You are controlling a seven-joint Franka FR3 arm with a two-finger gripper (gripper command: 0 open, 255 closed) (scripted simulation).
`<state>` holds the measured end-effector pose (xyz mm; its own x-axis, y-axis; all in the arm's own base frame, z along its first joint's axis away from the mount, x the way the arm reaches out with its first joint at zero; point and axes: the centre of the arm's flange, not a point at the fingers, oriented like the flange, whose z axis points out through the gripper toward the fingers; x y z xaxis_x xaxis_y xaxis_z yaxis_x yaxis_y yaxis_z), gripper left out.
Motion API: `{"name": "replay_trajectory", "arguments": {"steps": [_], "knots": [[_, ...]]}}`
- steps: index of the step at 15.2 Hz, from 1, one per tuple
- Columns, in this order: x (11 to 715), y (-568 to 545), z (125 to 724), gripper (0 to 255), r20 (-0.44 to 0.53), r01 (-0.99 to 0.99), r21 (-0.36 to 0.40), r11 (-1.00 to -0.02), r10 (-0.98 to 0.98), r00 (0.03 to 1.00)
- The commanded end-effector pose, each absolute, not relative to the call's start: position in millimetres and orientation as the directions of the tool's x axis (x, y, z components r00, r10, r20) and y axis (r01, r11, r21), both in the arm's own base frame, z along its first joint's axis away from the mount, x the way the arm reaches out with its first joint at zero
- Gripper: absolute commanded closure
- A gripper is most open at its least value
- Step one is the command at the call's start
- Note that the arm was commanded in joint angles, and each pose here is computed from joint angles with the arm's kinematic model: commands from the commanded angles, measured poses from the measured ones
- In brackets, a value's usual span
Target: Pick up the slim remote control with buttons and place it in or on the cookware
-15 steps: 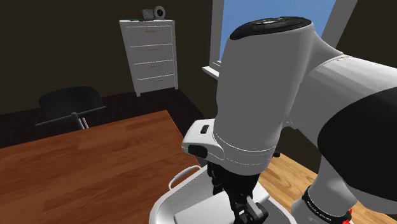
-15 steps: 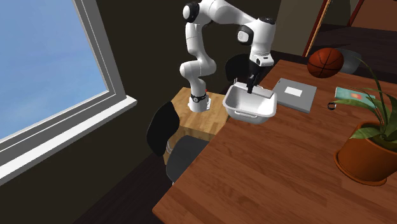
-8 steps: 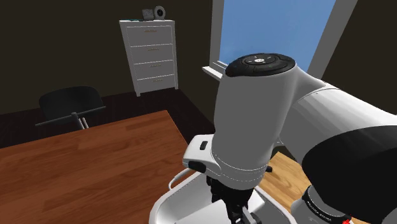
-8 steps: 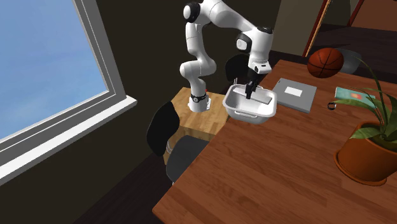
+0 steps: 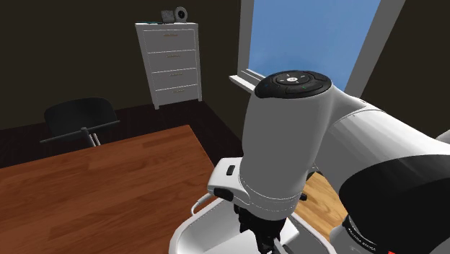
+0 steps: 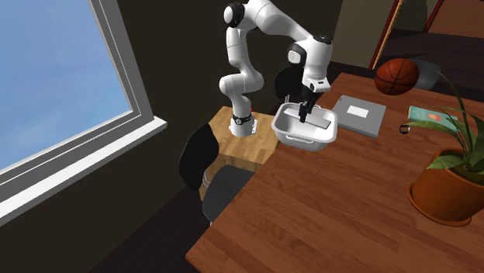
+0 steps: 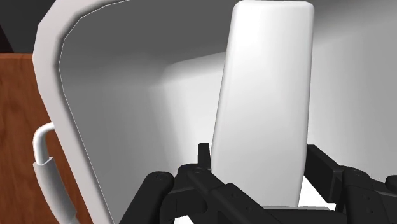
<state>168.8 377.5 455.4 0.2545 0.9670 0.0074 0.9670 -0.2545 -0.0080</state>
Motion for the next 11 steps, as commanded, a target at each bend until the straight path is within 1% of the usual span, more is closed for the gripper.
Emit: {"name": "replay_trajectory", "arguments": {"steps": [1,2,7,11], "knots": [[168.8,377.5,455.5,255,0.008,0.967,-0.008,-0.254,0.967,0.255],[168.8,377.5,455.5,0,0.008,0.967,-0.008,-0.254,0.967,0.255],[168.8,377.5,455.5,0,0.008,0.967,-0.008,-0.254,0.967,0.255],[169.1,377.1,505.5,0,0.008,0.967,-0.008,-0.254,0.967,0.255]]}}
